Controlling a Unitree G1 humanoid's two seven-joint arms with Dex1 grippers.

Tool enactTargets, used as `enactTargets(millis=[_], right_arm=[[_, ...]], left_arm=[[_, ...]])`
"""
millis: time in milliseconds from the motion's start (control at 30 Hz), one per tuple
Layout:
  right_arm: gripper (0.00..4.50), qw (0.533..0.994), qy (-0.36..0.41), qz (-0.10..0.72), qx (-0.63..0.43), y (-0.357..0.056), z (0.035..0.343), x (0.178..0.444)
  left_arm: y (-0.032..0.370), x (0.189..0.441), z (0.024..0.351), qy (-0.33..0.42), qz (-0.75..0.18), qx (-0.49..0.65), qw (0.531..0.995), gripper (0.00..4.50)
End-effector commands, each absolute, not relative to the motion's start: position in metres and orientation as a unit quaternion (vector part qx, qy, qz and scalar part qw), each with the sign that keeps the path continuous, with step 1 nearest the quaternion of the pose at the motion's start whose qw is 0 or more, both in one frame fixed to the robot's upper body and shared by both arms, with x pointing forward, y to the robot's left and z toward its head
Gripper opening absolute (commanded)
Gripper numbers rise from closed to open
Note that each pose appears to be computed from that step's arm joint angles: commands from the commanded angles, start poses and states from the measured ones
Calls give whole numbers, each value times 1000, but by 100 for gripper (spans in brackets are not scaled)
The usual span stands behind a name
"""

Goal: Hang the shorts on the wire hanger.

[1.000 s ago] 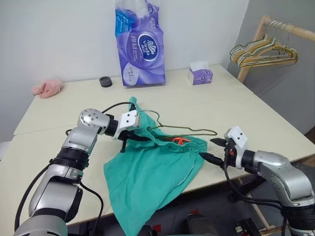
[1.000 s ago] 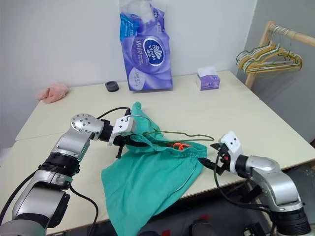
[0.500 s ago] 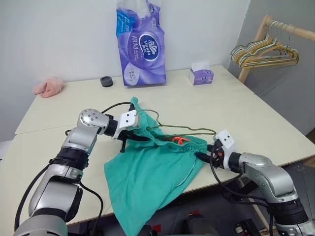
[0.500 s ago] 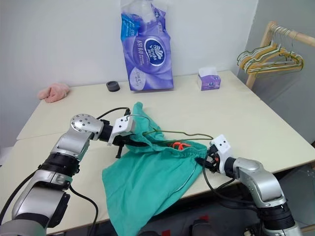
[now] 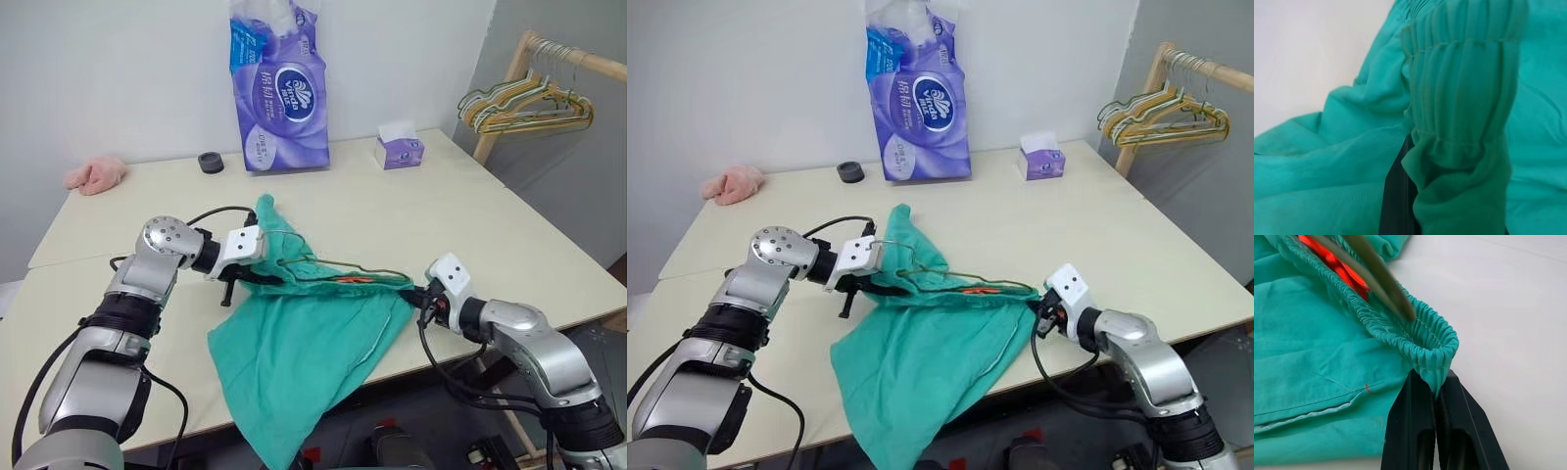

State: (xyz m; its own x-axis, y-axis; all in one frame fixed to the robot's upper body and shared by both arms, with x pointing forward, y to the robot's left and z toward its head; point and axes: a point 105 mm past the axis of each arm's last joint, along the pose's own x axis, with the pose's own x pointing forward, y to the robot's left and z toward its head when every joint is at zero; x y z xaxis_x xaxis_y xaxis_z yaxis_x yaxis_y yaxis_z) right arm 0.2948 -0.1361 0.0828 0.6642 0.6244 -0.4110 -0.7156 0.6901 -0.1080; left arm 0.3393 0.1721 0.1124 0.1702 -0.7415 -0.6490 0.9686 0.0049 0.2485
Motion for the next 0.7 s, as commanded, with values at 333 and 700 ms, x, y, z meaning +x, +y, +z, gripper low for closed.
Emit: enactTargets(millis=[333,700], right_arm=[[2,889,140,384,-205,-139,101,286],[2,840,98,397,-356,-146,134,292]], left_arm=[[193,350,111,192,-582,388,688,0],[193,355,110,201,-555,476,652,0]])
